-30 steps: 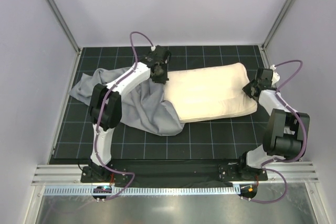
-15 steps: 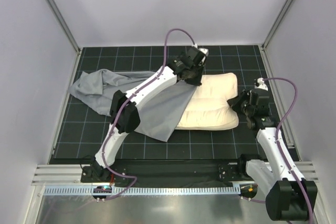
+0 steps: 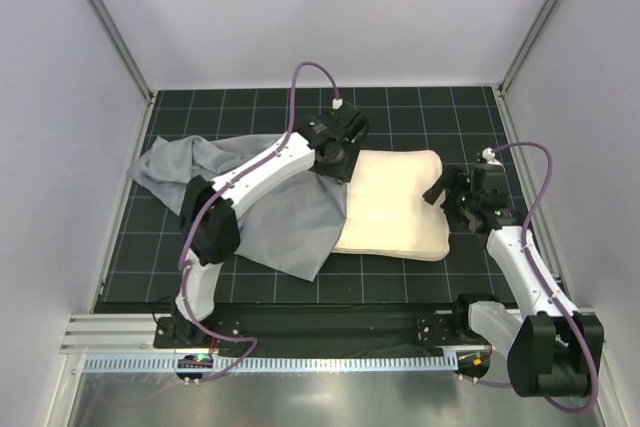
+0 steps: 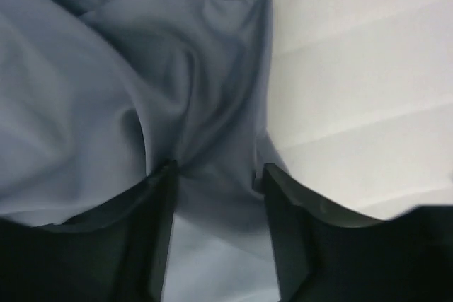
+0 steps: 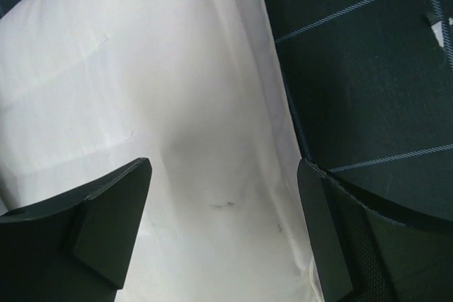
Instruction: Put the pillow into the pillowcase
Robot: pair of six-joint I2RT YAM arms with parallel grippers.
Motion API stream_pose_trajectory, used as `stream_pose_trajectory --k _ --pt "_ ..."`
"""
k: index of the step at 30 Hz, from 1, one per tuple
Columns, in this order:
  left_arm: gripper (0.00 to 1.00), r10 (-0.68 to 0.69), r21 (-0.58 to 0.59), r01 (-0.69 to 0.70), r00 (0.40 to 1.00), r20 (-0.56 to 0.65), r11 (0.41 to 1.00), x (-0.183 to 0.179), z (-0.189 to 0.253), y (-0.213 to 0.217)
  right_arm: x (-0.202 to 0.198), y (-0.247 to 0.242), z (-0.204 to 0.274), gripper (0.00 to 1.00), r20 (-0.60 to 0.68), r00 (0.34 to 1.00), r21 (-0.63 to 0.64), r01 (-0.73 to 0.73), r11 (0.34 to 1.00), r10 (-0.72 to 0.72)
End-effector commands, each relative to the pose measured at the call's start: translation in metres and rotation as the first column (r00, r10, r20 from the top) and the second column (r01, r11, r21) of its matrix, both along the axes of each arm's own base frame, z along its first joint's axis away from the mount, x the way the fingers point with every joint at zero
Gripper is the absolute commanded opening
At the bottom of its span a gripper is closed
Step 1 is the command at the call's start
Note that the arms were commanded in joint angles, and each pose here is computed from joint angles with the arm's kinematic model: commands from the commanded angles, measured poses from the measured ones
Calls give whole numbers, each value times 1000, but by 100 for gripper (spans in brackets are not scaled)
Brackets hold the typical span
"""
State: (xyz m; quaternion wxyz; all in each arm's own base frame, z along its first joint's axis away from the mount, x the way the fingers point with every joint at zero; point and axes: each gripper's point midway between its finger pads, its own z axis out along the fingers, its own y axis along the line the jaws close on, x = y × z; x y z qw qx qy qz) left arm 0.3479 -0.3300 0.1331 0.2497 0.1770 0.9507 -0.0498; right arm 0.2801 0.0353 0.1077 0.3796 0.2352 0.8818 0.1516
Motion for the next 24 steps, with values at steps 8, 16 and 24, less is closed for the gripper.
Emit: stream_pose_trajectory --k 8,16,24 --pt "89 -25 -20 27 992 122 999 -28 55 -6 19 -10 -23 92 -67 997 23 42 999 -41" --pt "89 -45 12 45 999 23 999 -41 -1 -29 14 14 -37 87 -36 999 144 -24 989 29" --pt "25 -14 121 13 1000 13 993 -41 -33 -13 15 31 -45 81 5 996 199 -86 976 86"
